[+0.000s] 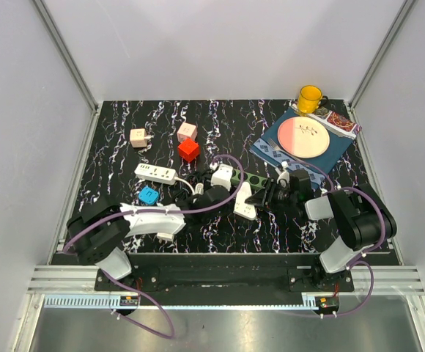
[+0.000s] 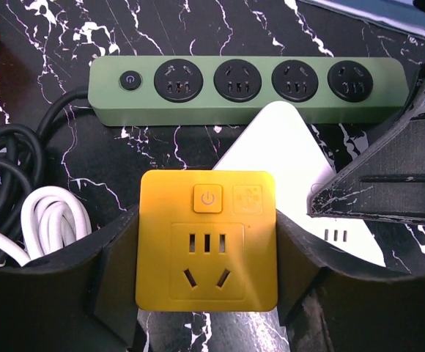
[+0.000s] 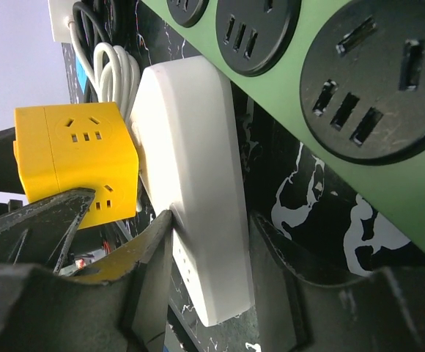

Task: Insert the plug
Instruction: Insert the plug into the socket.

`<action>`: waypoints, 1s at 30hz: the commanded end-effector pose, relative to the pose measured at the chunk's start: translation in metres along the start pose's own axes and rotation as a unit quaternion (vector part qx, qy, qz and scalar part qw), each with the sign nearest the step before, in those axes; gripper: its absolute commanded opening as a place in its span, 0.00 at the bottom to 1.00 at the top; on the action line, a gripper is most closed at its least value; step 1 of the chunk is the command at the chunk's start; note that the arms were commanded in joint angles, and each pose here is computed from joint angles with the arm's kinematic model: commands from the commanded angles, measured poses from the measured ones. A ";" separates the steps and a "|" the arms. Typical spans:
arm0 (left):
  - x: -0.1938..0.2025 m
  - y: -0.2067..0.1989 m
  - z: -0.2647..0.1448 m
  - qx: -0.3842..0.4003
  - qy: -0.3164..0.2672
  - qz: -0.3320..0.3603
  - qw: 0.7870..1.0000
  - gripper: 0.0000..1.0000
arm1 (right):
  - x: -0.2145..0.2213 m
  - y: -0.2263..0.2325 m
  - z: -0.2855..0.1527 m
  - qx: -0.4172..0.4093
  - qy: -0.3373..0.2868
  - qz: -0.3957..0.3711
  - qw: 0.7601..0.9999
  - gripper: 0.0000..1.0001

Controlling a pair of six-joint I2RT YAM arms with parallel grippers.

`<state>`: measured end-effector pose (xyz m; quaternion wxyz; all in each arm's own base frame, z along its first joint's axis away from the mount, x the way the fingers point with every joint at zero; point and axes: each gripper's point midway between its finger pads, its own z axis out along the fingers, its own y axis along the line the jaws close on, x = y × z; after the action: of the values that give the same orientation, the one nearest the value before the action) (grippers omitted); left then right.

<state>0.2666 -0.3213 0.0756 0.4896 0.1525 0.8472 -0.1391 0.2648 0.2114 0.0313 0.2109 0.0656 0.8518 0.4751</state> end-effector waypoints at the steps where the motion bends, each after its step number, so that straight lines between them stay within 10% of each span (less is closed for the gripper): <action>1: 0.095 0.026 -0.003 -0.027 0.111 0.017 0.993 0.00 | 0.018 0.007 0.000 -0.017 0.032 0.037 0.999 0.00; 30: 0.098 -0.013 -0.014 0.027 0.077 -0.072 0.994 0.00 | 0.009 0.014 -0.027 -0.004 -0.014 0.035 0.999 0.01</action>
<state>0.2482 -0.3288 0.0768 0.5222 0.0870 0.8243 -0.2007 0.2508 0.1950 0.0433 0.2145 0.1046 0.8537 0.4628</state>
